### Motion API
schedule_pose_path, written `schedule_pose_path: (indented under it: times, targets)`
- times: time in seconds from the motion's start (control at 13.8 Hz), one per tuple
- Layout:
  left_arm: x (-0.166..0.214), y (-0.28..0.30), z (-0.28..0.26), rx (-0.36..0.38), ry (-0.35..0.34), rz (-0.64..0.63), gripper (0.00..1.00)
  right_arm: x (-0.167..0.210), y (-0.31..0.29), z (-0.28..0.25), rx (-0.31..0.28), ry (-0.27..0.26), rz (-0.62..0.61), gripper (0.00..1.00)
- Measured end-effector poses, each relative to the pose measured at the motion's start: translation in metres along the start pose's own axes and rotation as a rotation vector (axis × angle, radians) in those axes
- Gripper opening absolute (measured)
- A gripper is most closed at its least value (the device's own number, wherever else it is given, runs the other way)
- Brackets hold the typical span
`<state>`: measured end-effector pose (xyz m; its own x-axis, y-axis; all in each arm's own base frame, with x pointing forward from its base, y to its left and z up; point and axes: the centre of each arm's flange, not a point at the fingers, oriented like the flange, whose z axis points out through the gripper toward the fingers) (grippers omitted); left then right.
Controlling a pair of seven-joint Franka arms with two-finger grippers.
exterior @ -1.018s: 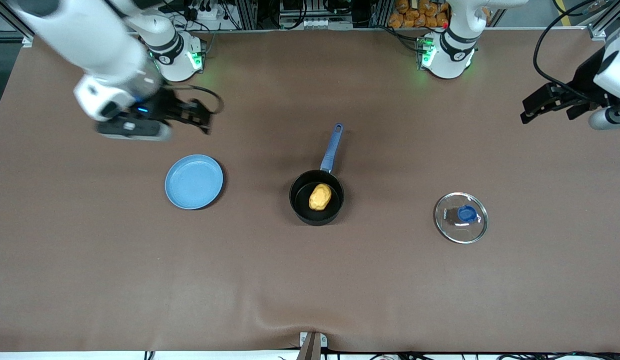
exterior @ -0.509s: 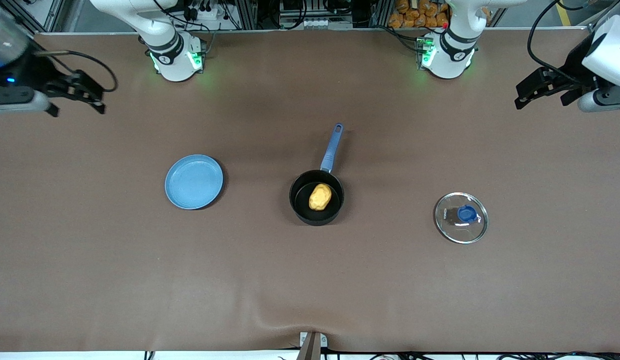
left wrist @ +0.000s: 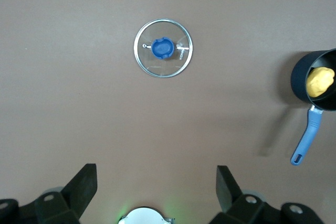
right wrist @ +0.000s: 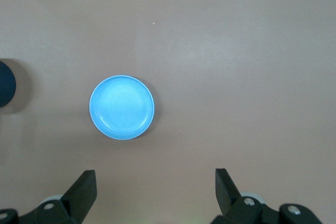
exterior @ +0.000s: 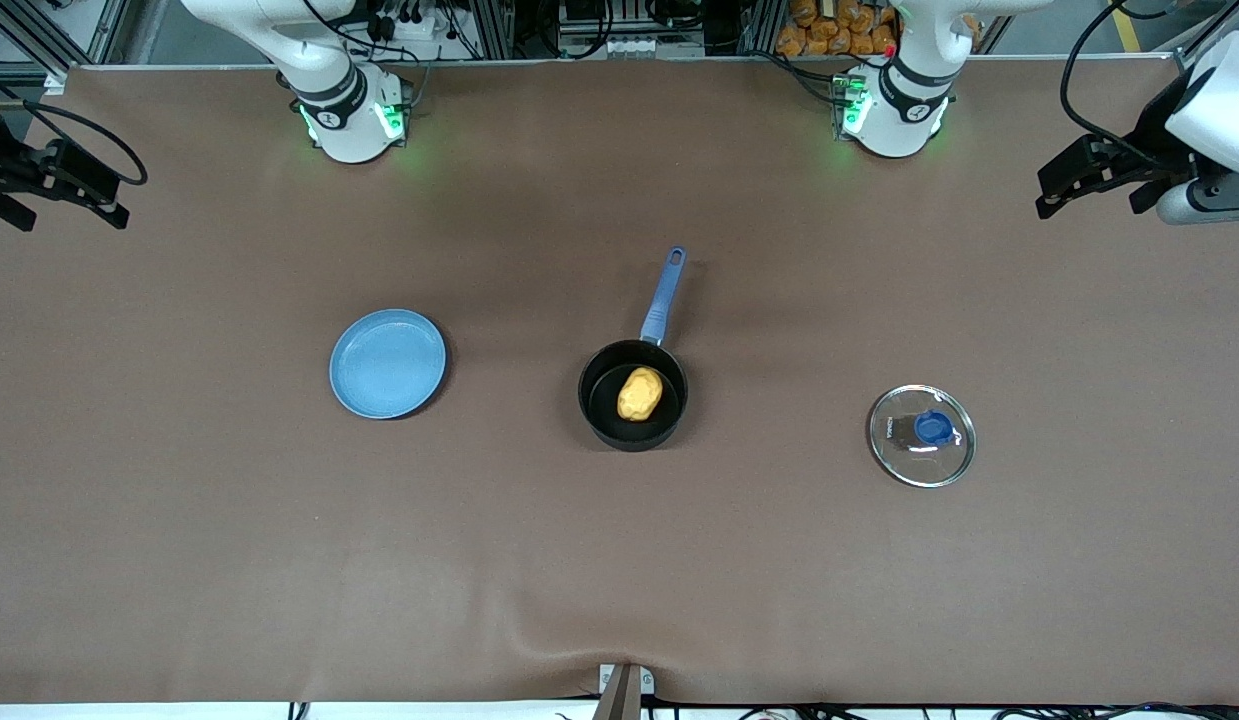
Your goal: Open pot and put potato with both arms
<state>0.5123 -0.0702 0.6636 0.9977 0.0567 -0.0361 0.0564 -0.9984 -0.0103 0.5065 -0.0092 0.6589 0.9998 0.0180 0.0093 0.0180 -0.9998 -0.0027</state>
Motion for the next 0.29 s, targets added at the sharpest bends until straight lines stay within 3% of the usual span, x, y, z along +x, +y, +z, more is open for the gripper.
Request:
schedule_pose_path:
  times: [0.29]
  targets:
    - [0.0004, -0.0055, 0.0013, 0.004, -0.007, -0.01, 1.0, 0.0008, -0.0021, 0.0031, 0.0, -0.007, -0.004, 1.0]
